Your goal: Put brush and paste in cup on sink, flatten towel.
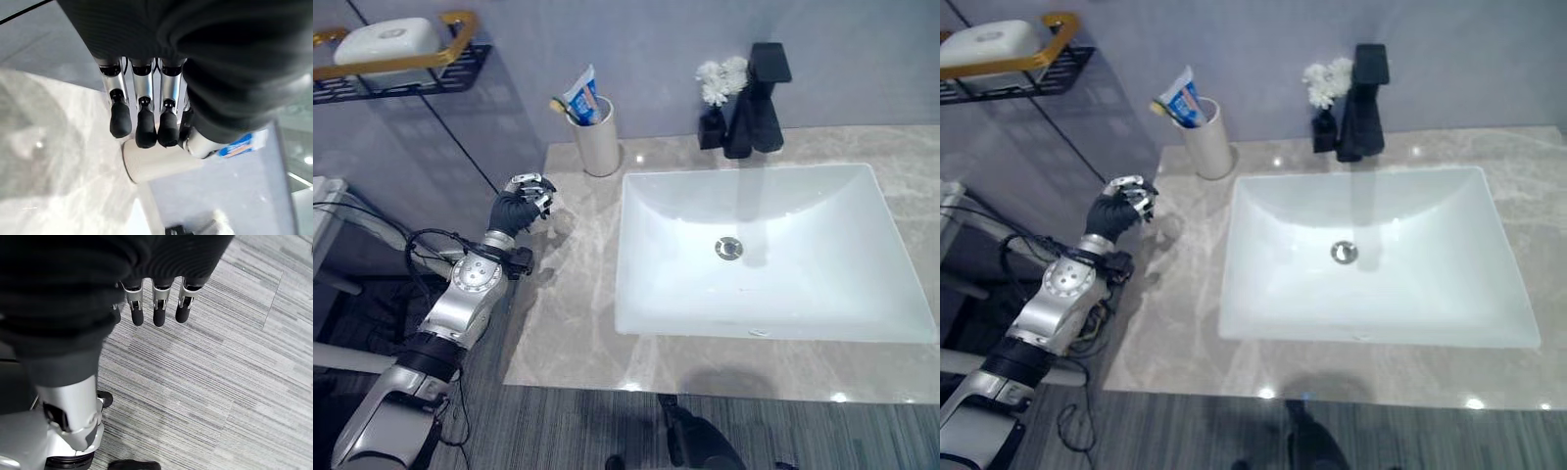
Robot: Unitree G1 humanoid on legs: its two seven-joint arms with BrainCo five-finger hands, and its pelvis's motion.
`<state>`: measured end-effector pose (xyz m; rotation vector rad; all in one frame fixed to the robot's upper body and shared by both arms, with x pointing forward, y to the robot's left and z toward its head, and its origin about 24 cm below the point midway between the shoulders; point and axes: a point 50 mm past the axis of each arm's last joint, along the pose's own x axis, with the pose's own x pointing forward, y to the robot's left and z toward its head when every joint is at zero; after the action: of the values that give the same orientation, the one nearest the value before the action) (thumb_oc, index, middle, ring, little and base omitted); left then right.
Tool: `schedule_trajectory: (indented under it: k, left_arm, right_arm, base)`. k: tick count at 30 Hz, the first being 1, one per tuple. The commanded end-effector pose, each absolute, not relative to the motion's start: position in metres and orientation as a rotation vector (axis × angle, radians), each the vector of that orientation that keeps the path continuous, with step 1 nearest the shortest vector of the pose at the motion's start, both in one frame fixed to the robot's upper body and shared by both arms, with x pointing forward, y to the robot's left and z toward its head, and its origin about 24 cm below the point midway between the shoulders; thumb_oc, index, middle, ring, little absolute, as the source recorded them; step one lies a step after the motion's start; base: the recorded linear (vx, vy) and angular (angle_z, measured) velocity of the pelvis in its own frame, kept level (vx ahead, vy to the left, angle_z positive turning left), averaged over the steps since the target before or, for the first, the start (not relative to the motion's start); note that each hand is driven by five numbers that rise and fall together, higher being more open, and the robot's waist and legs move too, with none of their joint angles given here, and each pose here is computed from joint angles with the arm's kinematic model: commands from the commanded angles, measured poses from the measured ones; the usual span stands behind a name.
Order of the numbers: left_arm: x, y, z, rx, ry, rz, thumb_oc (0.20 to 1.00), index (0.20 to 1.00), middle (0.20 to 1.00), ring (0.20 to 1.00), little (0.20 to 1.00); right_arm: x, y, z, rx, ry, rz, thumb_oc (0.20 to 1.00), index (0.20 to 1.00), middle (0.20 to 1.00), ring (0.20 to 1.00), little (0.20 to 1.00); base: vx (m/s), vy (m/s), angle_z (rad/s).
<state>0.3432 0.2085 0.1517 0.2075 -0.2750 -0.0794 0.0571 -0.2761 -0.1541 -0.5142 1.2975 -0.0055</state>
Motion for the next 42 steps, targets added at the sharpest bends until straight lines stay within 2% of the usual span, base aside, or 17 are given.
schedule_trajectory:
  k: [1,13,24,29,42]
  left_arm:
    - [0.355,0.216,0.200,0.245,-0.438,0.012,0.200,0.200,0.200,0.200,0.200]
    - [0.386,0.197,0.225,0.285,-0.447,0.122,0.200,0.200,0.200,0.200,0.200]
    - [0.399,0.202,0.252,0.296,-0.457,0.215,0.200,0.200,0.200,0.200,0.200]
    - [0.400,0.204,0.252,0.291,-0.453,0.226,0.200,0.200,0.200,0.200,0.200]
    - [0.401,0.174,0.256,0.268,-0.495,0.154,0.200,0.200,0.200,0.200,0.200]
  right_arm:
    - [0.060,-0.282,-0.151,-0.552,1.279,-0.004,1.000,1.000,1.000,1.000,1.000]
    - [0.076,-0.282,-0.148,-0.601,1.241,0.001,1.000,1.000,1.000,1.000,1.000]
    - [0.091,-0.274,-0.147,-0.594,1.183,0.014,1.000,1.000,1.000,1.000,1.000]
    - [0.093,-0.272,-0.147,-0.591,1.171,0.016,1.000,1.000,1.000,1.000,1.000]
    - [0.097,-0.271,-0.146,-0.587,1.156,0.004,1.000,1.000,1.000,1.000,1.000]
  base:
    - [-0.03,-0.015,-0.06]
    - [-0.03,-0.017,-0.04]
    - [-0.02,-0.004,-0.06]
    - [0.00,-0.004,-0.02]
    - [0.01,-0.009,-0.04]
